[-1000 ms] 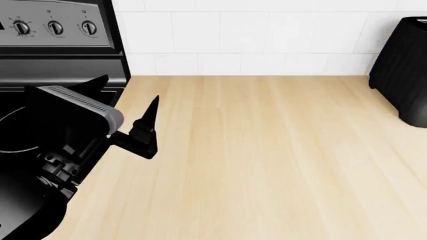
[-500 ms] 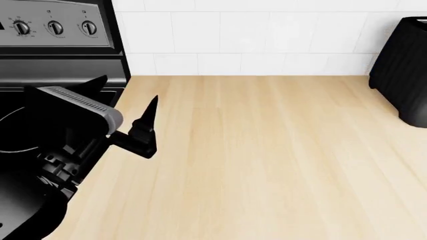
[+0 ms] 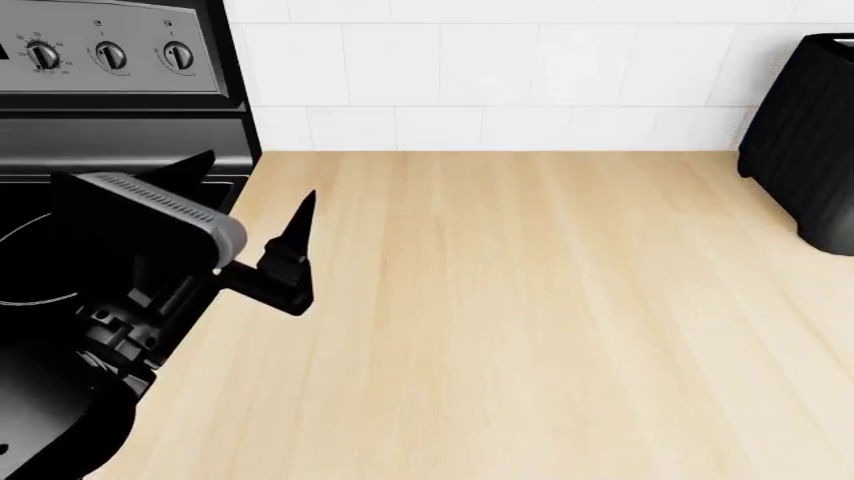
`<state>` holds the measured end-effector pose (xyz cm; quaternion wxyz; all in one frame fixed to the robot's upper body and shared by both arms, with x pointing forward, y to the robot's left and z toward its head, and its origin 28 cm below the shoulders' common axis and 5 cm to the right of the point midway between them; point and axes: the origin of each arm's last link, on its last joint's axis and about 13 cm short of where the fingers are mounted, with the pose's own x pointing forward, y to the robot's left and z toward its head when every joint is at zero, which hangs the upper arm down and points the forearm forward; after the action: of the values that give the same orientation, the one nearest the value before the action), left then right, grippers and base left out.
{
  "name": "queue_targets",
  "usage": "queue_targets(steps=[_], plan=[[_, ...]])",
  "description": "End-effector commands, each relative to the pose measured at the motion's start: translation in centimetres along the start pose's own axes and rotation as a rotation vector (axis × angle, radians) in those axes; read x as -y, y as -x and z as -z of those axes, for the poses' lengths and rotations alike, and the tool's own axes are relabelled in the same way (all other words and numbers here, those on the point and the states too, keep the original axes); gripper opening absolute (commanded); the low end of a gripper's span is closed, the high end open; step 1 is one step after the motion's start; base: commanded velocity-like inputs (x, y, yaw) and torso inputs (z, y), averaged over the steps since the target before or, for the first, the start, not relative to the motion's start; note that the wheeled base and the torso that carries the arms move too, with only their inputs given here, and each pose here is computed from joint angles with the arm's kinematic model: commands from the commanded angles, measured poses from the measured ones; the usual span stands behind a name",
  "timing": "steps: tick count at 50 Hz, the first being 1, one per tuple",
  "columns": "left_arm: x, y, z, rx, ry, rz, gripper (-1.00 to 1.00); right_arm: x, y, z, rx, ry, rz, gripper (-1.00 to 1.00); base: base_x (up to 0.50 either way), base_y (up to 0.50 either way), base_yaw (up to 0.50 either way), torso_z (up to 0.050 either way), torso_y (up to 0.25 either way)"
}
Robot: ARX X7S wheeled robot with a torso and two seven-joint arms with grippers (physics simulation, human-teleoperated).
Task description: Pick the lemon, apricot from the counter and place them in the cabinet. Then close the cabinet.
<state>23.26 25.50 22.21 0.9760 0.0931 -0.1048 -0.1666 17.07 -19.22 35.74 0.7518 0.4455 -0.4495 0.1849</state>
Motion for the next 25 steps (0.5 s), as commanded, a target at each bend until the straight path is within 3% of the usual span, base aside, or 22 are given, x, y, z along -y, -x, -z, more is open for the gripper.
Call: queue_targets(steps=[1, 25], plan=[[0.0, -0.1, -0.1, 0.001, -0.004, 0.003, 1.00, -1.3, -1.3, -0.9, 0.061, -0.068, -0.051, 1.00, 0.00, 0.00, 0.00, 0.000, 0.000], [0.2, 0.0, -0.1, -0.003, -0.003, 0.005, 1.00, -3.1, -4.0, -2.9, 0.151, 0.011, -0.100, 1.00, 0.00, 0.00, 0.00, 0.000, 0.000]])
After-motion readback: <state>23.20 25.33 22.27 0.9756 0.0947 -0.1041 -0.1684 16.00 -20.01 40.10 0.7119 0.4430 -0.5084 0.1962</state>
